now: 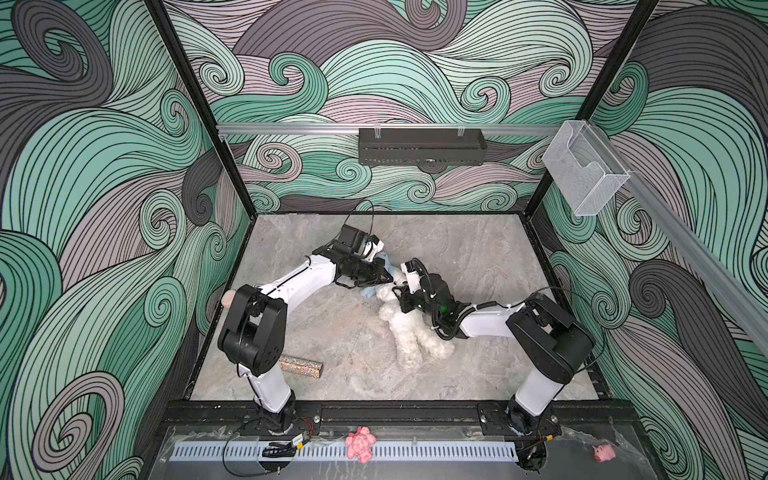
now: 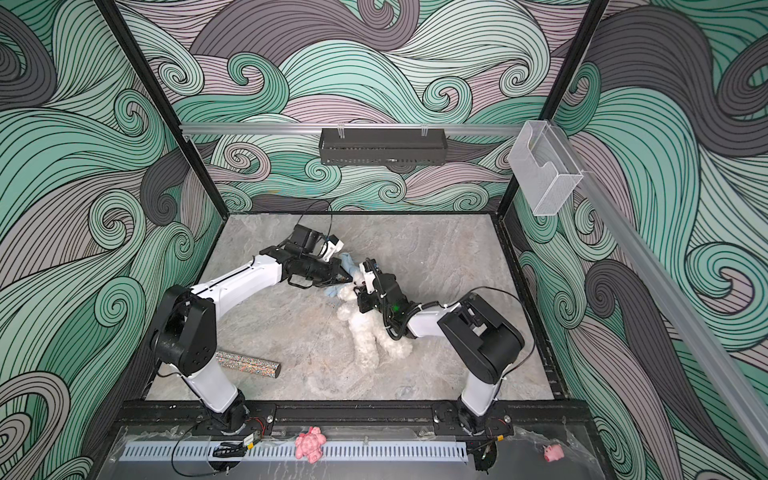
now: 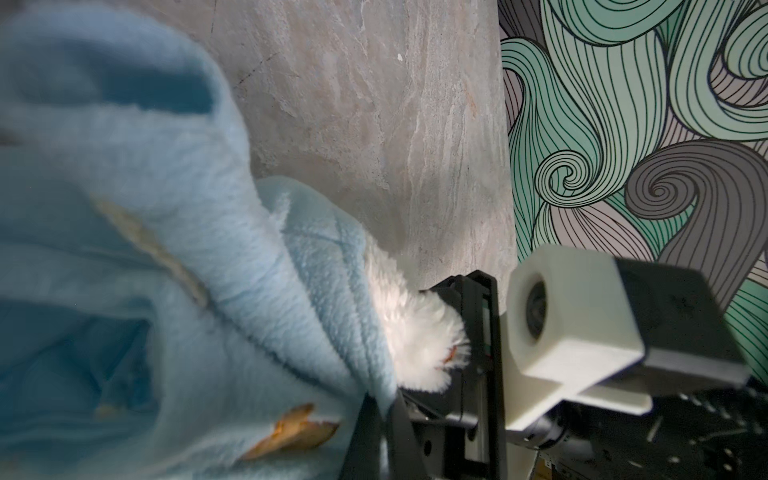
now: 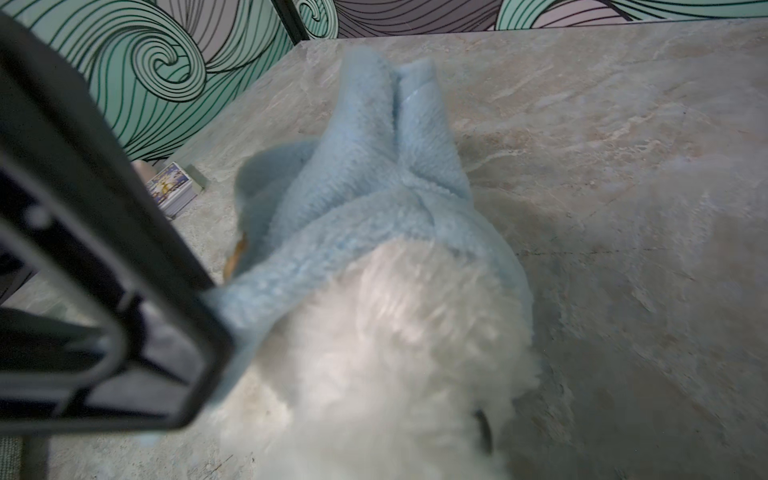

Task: Dress the teddy bear

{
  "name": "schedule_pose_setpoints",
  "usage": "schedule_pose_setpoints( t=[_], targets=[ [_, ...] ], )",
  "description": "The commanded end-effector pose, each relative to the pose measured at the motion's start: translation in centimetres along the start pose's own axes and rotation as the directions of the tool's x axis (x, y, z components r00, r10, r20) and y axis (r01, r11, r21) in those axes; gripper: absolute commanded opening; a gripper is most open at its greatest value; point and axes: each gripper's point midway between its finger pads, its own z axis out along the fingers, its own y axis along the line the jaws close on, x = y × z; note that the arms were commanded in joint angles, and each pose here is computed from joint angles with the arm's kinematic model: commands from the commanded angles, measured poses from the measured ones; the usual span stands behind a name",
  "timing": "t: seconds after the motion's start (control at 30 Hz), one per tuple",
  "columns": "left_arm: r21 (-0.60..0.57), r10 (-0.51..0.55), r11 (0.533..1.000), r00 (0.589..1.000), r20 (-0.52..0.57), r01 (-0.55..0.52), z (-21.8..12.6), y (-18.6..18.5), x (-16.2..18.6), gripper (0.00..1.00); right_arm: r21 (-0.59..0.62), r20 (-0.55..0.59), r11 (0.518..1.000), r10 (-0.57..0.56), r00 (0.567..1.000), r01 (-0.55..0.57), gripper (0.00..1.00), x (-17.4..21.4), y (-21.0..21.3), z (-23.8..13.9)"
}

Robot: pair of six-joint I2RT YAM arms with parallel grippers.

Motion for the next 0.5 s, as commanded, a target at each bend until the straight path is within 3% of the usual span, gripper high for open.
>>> schedule_pose_setpoints(
  t=[0.0, 0.47],
  targets=[
    [0.095, 0.0, 0.995, 1.0, 0.013, -0.001, -0.1, -2.4, -1.6, 0.0, -0.116, 0.043, 0.992, -0.054, 0.998, 0.058, 0.13, -0.1, 1.9, 0.1],
    [0.148, -0.062, 0.987, 0.998, -0.017, 0.064, 2.9, -2.9, -2.2, 0.01, -0.248, 0.142, 0.968, 0.002, 0.99, 0.034, 0.14, -1.3, 3.9, 0.5]
  ],
)
